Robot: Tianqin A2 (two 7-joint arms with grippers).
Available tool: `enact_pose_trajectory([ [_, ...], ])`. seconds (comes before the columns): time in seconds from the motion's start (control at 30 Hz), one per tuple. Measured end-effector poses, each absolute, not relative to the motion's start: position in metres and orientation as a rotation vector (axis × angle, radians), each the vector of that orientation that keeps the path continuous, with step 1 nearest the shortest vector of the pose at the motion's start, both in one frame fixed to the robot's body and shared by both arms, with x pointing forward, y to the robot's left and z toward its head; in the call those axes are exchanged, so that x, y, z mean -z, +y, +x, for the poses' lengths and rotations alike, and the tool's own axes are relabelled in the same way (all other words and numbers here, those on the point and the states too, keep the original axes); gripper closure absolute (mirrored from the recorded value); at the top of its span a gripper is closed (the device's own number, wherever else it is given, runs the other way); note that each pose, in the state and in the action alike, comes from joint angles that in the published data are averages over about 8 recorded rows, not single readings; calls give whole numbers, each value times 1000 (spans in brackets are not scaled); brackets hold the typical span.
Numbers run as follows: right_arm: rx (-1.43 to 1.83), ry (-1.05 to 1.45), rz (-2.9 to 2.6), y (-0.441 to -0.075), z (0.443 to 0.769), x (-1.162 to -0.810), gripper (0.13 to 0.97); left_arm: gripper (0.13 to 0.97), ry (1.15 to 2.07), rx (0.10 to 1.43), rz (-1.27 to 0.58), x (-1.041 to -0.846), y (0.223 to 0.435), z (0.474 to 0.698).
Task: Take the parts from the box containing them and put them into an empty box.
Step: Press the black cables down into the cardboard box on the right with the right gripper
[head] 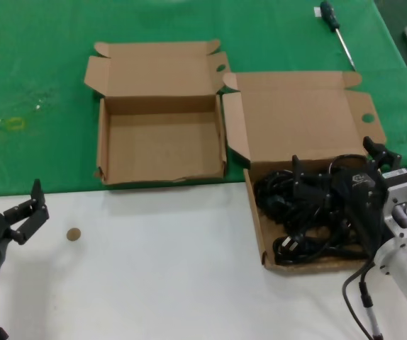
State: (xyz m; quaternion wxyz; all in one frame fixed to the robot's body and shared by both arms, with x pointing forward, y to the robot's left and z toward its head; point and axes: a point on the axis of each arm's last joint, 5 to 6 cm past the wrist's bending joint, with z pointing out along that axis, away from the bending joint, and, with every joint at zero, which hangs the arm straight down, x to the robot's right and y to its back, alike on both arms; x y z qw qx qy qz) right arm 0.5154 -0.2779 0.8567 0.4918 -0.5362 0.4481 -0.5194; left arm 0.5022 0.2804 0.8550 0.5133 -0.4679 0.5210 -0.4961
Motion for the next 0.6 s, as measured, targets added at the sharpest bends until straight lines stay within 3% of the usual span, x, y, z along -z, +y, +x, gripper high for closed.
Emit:
enact_pose_trajectory([
  [0.33, 1278, 1055, -1309, -279, 514, -862, 130, 338, 1253, 1193, -1125, -855, 280, 502],
  [0.6, 1287, 948, -1397, -294, 513, -871, 130, 546, 1253, 1193, -1125, -855, 280, 502],
])
